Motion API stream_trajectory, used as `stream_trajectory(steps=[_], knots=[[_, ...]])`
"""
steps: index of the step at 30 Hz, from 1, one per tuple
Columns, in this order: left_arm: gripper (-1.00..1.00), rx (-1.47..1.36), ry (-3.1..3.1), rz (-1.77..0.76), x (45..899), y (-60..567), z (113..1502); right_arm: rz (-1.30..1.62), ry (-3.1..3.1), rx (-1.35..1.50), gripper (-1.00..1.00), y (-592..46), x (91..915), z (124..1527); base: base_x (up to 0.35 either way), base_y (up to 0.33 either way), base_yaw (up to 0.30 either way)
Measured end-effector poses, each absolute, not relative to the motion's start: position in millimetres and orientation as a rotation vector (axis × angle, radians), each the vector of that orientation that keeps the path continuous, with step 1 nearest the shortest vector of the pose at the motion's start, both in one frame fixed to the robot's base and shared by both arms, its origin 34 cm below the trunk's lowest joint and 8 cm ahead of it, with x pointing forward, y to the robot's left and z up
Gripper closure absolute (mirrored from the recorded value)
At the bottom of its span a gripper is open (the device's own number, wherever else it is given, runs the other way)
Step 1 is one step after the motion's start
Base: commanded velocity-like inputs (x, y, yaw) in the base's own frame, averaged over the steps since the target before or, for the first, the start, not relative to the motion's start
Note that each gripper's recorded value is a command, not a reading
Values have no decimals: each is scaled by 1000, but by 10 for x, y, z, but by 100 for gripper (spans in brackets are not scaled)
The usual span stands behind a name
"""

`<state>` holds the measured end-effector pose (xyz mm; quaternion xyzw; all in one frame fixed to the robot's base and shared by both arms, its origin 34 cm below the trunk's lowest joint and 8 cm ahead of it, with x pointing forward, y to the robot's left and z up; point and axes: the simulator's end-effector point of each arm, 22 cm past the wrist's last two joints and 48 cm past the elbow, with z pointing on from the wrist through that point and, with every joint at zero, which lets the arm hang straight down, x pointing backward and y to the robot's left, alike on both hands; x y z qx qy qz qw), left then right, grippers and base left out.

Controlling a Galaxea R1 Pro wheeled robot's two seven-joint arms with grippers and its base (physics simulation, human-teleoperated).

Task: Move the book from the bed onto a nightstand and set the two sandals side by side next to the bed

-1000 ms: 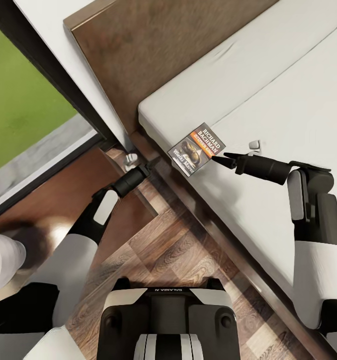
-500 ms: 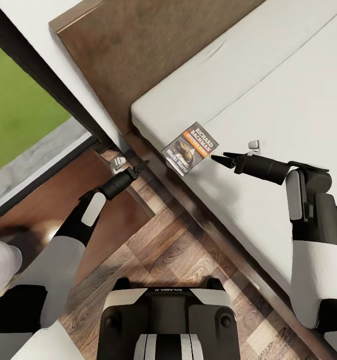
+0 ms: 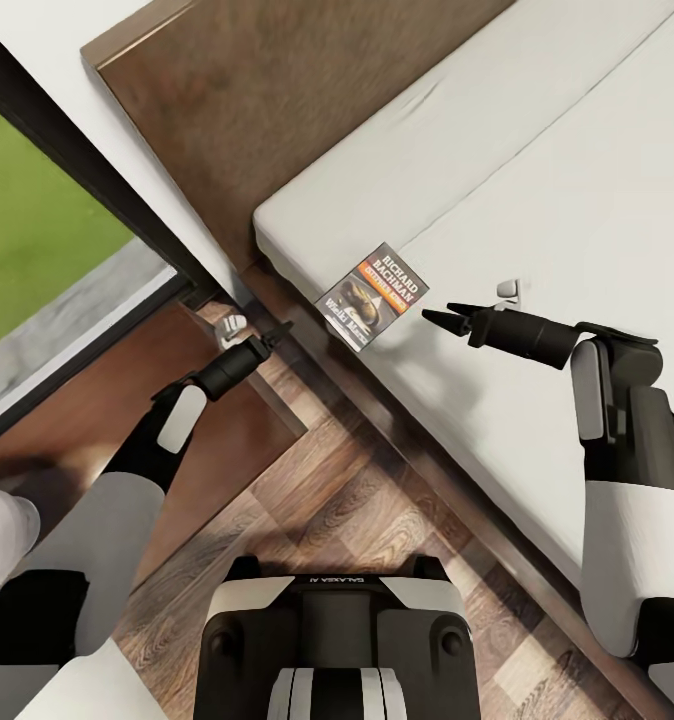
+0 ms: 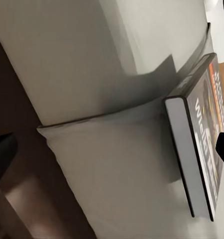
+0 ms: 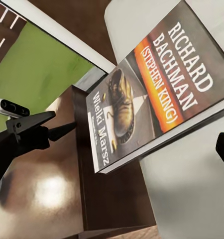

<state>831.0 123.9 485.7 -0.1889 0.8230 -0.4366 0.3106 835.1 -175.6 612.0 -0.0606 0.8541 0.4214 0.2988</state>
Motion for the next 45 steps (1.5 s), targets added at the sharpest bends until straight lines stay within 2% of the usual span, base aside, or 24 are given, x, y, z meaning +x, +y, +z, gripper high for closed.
stream_trajectory(steps=[6,18,45], knots=[[-100,-499,2173,-1160,8304,1193,4862,1119,2269,-162,-100,-1752,8350,6119,0,0,0],[-100,-573,2197,-1247,8154,641,4785,1118,2269,-159,-100,-1762,8353,6120,0,0,0],[-100,-615,2213,-1216,8275,339,4772,1118,2271,-160,-100,-1755,8349,6111,0,0,0]])
